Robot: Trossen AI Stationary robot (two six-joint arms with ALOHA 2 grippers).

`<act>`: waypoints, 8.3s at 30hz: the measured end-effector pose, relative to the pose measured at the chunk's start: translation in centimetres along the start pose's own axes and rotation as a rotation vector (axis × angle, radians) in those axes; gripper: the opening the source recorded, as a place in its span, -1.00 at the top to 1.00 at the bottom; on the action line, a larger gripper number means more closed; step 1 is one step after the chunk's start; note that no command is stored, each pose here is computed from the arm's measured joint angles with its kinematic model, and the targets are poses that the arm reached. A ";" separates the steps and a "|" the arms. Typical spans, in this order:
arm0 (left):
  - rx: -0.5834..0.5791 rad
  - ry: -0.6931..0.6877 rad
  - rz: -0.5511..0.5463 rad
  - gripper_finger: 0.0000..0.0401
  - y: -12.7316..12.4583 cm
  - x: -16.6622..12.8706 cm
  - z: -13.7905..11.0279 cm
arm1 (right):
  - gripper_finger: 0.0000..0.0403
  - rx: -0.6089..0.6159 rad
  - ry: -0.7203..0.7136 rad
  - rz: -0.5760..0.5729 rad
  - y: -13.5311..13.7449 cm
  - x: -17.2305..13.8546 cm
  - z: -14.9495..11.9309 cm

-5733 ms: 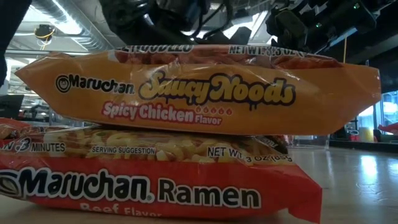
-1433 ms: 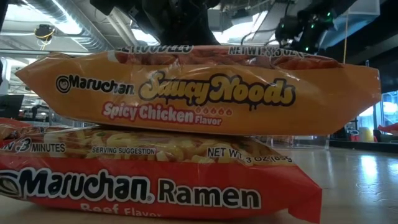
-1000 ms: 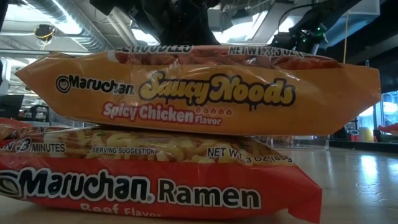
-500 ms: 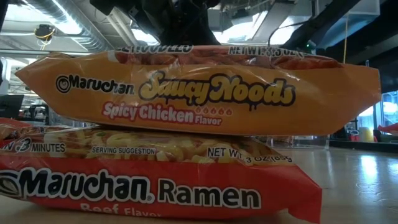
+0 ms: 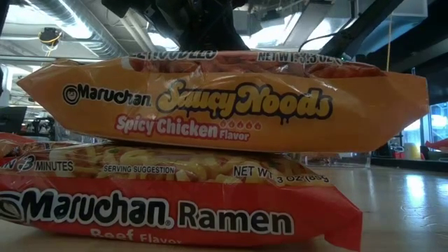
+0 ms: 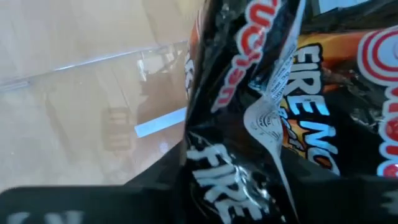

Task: Sort Maruchan noodles
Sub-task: Put the black noodle pack into the right transparent bin

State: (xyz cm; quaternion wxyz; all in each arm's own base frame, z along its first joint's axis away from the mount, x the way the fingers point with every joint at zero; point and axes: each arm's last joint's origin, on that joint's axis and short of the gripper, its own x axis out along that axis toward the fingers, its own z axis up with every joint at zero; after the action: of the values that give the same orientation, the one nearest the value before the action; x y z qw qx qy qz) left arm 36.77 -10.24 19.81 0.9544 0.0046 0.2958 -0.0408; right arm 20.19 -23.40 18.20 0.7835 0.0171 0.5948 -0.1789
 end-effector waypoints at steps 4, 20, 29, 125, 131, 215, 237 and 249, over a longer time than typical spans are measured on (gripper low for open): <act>0.000 0.000 0.000 0.44 0.0 0.0 0.0 | 0.04 0.002 0.023 -0.037 -0.1 0.1 0.0; 0.005 0.001 -0.016 0.44 0.0 0.0 0.0 | -0.20 0.016 0.027 -0.160 -0.3 -2.2 -0.2; 0.004 0.001 -0.016 0.44 -0.1 0.0 0.0 | -0.20 0.049 -0.037 -0.192 0.3 -5.3 -0.4; -0.432 0.357 0.201 0.44 8.0 -8.8 -9.1 | -0.20 0.058 -0.774 0.402 32.2 -4.7 1.7; -0.387 0.255 0.167 0.44 6.7 -10.9 -6.3 | -0.20 -0.002 -0.789 0.400 33.9 -4.4 4.4; -0.486 -0.008 0.050 0.44 3.0 -7.1 -10.4 | -0.20 0.263 -0.344 0.392 30.7 -3.2 8.7; -0.354 0.189 0.244 0.44 2.0 -5.3 -14.5 | -0.58 0.447 -0.349 0.509 31.6 2.5 10.2; -0.345 0.129 0.235 0.44 1.9 -3.6 -14.9 | -0.57 0.460 -0.385 0.582 31.8 2.1 10.7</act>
State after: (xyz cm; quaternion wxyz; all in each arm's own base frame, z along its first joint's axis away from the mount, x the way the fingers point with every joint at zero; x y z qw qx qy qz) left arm 25.52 -7.62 9.51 0.9184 -0.1217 0.3561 0.1222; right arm 40.15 3.24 13.42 0.8740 0.3255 0.3524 -0.0780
